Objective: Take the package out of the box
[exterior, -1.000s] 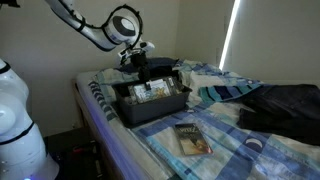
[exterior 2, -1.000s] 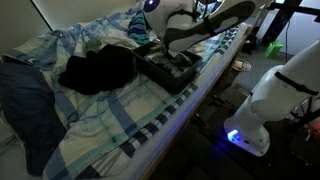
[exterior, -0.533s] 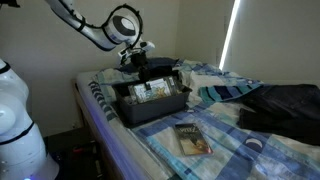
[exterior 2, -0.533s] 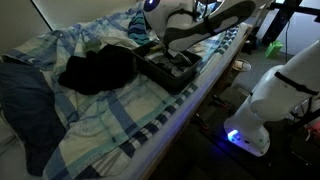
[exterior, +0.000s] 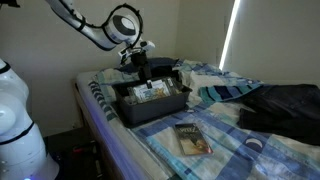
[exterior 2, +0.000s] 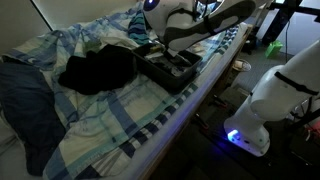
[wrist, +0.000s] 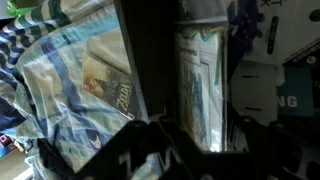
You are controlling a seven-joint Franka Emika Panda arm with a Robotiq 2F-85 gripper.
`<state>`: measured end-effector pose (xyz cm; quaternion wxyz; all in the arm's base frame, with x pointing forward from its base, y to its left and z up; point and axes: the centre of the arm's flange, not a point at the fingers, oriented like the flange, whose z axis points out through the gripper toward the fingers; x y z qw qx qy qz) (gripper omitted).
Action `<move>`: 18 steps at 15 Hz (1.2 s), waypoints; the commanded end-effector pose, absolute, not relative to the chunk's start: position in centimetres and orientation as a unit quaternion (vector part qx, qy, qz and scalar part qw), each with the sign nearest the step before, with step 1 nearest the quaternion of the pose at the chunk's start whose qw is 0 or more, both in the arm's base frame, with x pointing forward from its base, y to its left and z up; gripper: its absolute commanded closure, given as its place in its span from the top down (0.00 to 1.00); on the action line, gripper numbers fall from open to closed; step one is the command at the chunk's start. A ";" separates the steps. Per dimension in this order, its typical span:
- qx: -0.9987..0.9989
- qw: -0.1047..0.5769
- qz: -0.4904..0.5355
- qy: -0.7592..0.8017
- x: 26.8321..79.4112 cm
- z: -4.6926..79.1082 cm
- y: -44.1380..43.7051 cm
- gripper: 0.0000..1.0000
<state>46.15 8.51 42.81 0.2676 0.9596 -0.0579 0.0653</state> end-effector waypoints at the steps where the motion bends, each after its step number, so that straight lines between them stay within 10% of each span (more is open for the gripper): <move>1: 0.958 0.271 0.065 -0.065 46.2 43.3 8.2 0.74; 8: 0.958 0.271 0.070 -0.067 46.4 44.1 8.0 0.99; 13: 0.958 0.269 0.068 -0.068 46.4 43.9 8.0 0.93; 18: 0.959 0.269 0.065 -0.066 46.4 43.6 7.9 0.56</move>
